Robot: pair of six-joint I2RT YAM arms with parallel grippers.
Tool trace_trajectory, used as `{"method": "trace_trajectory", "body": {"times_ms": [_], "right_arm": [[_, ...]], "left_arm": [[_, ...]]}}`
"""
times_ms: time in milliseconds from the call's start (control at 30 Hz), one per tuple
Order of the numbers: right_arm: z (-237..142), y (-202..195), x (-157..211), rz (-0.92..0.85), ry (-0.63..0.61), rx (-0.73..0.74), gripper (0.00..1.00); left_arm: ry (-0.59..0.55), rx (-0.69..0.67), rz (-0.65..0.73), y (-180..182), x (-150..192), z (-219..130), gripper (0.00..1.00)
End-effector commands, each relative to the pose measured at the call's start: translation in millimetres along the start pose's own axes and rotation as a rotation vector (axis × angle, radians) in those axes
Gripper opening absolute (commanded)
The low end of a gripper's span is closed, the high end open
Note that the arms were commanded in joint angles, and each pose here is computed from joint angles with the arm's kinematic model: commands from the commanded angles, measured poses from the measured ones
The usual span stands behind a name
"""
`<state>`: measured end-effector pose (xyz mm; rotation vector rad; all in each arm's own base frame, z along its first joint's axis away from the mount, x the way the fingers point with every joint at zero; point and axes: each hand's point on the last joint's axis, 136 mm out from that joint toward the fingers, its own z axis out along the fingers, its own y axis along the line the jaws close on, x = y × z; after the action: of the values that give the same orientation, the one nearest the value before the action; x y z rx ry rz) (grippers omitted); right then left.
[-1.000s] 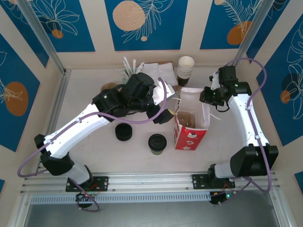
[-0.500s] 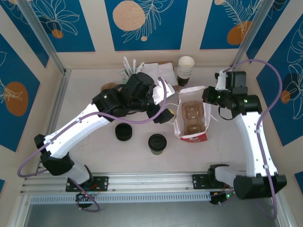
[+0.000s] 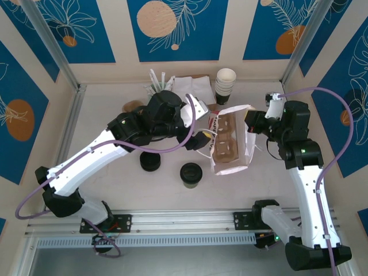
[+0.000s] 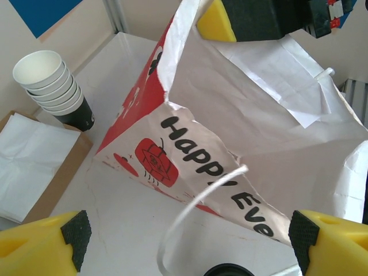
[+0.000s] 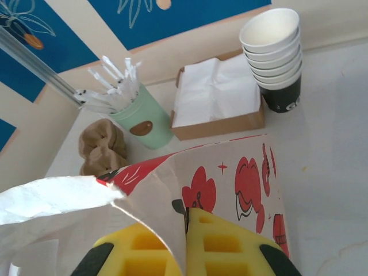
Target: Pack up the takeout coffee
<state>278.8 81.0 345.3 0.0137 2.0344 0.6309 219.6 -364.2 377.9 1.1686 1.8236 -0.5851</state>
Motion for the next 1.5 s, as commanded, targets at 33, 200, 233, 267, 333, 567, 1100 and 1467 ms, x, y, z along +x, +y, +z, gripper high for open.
{"method": "trace_trajectory", "body": {"times_ms": [33,200,233,267,333,567,1100,1467], "right_arm": [[-4,16,-9,-0.035,-0.046,-0.074,0.00],[-3,12,-6,-0.001,-0.027,-0.050,0.00],[-3,11,-5,0.012,-0.021,-0.046,0.00],[-3,11,-4,0.028,-0.011,-0.040,0.00],[-1,4,-1,0.084,0.020,-0.001,0.00],[13,-11,13,0.194,0.120,0.064,0.00],[61,-71,27,0.378,0.264,0.134,0.00],[58,-82,19,0.397,0.254,0.155,0.38]], "left_arm": [[-0.046,0.006,-0.021,1,-8,-12,0.91],[-0.056,0.002,-0.023,1,-11,-15,0.91],[-0.057,-0.001,-0.022,2,-11,-16,0.90],[-0.058,-0.002,-0.023,2,-11,-16,0.90],[-0.058,-0.012,-0.027,4,-11,-17,0.90],[-0.056,-0.049,-0.052,10,-7,-17,0.90],[-0.005,-0.113,-0.076,15,49,-16,0.97],[0.072,-0.136,-0.196,13,112,3,0.98]]}}
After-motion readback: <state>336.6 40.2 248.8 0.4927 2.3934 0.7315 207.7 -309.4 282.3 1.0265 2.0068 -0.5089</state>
